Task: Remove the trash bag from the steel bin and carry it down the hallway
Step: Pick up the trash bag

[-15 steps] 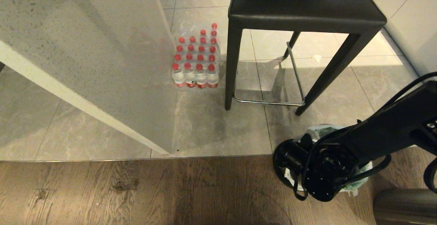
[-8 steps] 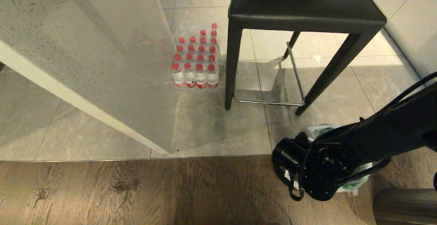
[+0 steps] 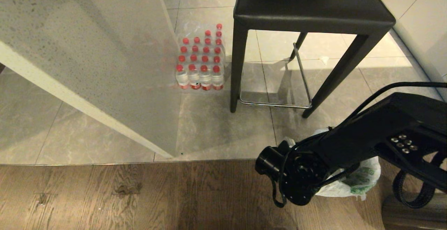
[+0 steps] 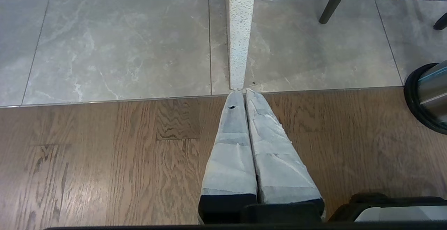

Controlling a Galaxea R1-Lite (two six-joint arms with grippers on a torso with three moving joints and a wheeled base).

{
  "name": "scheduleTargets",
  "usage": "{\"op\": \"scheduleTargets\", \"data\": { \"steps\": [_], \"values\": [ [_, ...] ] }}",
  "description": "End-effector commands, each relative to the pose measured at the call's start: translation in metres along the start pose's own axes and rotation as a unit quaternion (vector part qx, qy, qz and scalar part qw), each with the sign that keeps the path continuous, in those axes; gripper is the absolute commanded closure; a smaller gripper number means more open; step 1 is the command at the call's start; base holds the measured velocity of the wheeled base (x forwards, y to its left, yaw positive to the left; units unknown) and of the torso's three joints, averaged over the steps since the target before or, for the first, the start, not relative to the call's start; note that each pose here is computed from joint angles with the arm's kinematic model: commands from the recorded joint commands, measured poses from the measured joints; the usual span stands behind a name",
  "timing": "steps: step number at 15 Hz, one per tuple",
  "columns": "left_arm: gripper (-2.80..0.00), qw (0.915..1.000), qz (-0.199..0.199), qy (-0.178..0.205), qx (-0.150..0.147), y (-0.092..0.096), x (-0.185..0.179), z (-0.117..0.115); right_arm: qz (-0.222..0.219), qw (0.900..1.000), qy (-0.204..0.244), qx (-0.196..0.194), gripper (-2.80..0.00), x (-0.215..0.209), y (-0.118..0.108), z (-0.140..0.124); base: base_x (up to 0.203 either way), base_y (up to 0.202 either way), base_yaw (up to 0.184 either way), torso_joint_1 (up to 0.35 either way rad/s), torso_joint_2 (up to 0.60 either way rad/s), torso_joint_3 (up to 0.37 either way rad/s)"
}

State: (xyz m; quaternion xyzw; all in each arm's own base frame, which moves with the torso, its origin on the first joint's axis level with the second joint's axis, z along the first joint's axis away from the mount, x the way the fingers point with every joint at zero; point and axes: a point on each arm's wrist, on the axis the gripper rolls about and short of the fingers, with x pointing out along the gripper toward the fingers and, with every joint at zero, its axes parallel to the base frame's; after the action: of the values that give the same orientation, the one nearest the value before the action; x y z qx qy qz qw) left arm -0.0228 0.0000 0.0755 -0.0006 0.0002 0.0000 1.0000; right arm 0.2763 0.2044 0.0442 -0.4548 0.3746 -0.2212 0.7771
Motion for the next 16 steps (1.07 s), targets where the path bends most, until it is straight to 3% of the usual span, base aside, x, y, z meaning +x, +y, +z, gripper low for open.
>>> {"op": "scheduleTargets", "data": {
  "steps": [1,8,16],
  "values": [
    [0.00,1.0000,0.000,0.000,0.000,0.000,0.000,0.000,0.000,1.000,0.005,-0.016,-2.80,0.007,0.020,0.003,0.000,0.000,0.000,0.000,0.00,0.000],
    [0.00,1.0000,0.000,0.000,0.000,0.000,0.000,0.000,-0.046,0.999,0.015,-0.022,-2.80,0.022,0.024,-0.002,0.000,0.000,0.000,0.000,0.00,0.000],
    [0.00,1.0000,0.000,0.000,0.000,0.000,0.000,0.000,-0.085,0.996,0.005,0.016,-2.80,0.021,0.009,0.002,0.000,0.000,0.000,0.000,0.00,0.000]
  ]
}}
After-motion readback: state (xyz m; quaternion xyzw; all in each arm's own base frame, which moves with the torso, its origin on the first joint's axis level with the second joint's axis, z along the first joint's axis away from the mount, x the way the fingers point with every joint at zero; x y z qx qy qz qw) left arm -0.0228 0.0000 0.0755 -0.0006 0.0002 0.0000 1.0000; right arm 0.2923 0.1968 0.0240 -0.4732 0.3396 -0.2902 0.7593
